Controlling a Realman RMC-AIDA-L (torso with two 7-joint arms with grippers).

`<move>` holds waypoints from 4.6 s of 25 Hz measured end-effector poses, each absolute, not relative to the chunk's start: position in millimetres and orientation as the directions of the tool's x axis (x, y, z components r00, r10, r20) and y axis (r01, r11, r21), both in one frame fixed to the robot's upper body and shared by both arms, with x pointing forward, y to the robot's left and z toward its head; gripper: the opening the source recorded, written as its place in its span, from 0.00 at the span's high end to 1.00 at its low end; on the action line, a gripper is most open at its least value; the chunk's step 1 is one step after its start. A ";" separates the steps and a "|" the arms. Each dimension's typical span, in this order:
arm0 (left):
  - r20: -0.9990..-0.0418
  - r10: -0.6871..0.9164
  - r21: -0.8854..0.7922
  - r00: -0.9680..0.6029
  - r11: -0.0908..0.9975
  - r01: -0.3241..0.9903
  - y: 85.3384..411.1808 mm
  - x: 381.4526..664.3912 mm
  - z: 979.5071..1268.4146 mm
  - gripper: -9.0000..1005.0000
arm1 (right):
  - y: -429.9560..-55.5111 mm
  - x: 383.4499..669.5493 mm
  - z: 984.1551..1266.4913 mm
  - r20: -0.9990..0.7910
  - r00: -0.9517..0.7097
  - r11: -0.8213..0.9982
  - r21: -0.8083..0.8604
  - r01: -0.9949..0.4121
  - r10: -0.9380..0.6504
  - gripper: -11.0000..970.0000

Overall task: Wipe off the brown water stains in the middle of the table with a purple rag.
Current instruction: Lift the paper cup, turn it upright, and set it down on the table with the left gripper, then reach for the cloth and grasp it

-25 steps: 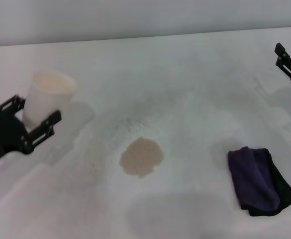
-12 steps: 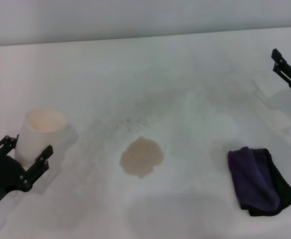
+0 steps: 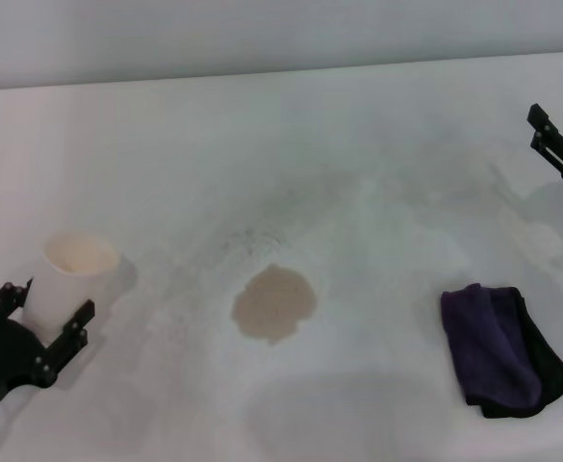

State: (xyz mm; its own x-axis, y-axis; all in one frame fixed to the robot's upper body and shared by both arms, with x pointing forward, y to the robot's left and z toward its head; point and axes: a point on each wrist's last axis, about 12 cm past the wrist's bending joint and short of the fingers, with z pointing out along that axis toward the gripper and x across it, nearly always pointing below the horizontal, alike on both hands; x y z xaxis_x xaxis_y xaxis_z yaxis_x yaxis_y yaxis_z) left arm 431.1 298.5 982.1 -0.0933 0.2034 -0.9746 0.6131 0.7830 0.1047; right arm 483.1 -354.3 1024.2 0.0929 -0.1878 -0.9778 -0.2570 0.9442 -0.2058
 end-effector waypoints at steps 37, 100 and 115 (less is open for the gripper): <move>-0.964 0.240 0.136 -0.116 0.818 0.559 292.5 380.5 962.2 0.27 | -353.9 481.6 1023.0 -0.981 0.086 0.949 -0.190 -0.253 -0.173 0.13; -0.977 0.174 0.174 0.127 0.985 -0.014 372.9 382.0 1007.9 0.11 | -258.7 561.8 1177.8 -0.308 -0.891 0.934 0.019 -0.356 -0.333 0.25; -0.965 0.212 0.212 0.155 0.977 -0.013 382.1 399.4 1016.9 0.11 | -231.8 530.8 1136.5 -0.106 -0.952 0.954 0.058 -0.295 -0.288 0.26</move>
State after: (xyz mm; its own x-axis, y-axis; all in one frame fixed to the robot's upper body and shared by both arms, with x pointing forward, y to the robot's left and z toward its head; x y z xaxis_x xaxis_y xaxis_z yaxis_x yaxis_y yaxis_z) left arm 399.4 382.1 1016.9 0.1549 0.2118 -0.9650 -0.0130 0.9771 0.2124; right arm 530.8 -231.8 1136.5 -0.9517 -0.2882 -0.1061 -0.2952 0.9537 0.0576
